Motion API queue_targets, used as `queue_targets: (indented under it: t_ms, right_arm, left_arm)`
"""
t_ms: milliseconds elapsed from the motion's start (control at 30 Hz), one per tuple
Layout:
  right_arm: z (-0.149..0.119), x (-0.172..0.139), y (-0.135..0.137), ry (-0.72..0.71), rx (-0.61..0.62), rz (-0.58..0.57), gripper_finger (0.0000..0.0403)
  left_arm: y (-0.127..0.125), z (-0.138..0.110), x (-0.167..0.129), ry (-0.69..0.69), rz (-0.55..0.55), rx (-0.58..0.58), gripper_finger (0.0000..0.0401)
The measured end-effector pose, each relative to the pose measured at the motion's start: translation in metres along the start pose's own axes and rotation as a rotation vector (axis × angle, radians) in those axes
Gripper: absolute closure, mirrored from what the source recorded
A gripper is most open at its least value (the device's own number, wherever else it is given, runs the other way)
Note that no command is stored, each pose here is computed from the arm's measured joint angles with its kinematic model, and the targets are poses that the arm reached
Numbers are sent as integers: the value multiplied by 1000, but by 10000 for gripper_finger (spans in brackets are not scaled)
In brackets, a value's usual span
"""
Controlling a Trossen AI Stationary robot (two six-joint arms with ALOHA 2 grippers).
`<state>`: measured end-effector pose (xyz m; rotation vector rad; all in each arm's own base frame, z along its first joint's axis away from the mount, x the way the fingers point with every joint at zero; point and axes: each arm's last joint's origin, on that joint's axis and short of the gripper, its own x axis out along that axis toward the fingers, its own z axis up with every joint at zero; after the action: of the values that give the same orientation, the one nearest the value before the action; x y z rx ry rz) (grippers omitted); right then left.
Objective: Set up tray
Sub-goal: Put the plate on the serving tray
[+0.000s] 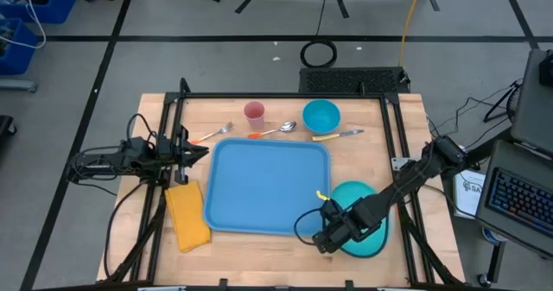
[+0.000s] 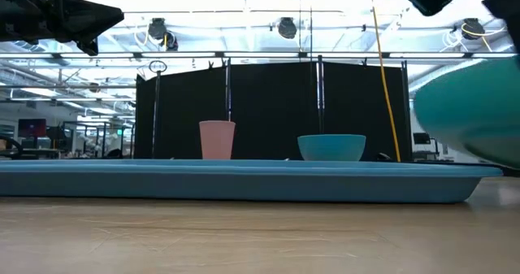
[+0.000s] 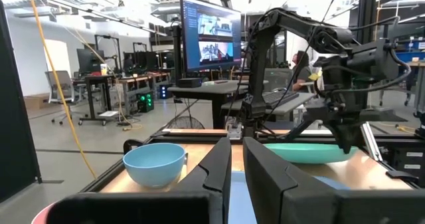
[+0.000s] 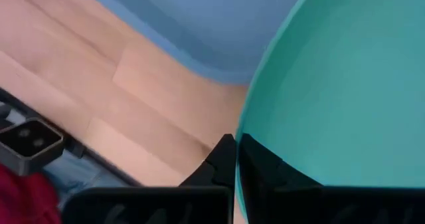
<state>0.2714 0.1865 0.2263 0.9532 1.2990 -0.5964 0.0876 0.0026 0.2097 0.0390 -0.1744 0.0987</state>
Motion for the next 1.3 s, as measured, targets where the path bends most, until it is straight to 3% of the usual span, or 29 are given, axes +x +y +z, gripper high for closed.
queue_targets:
  t_ms: [533,833,1300]
  right_arm:
    - [46,-1,1,-193,-217,-17,402]
    - [60,5,7,-256,-472,-14,402]
    - [87,14,18,-349,-725,6,403]
  left_arm:
    - [0,0,0,0,0,0,354]
    - [0,-1,0,8,1,1,354]
    - [0,-1,0,9,8,7,354]
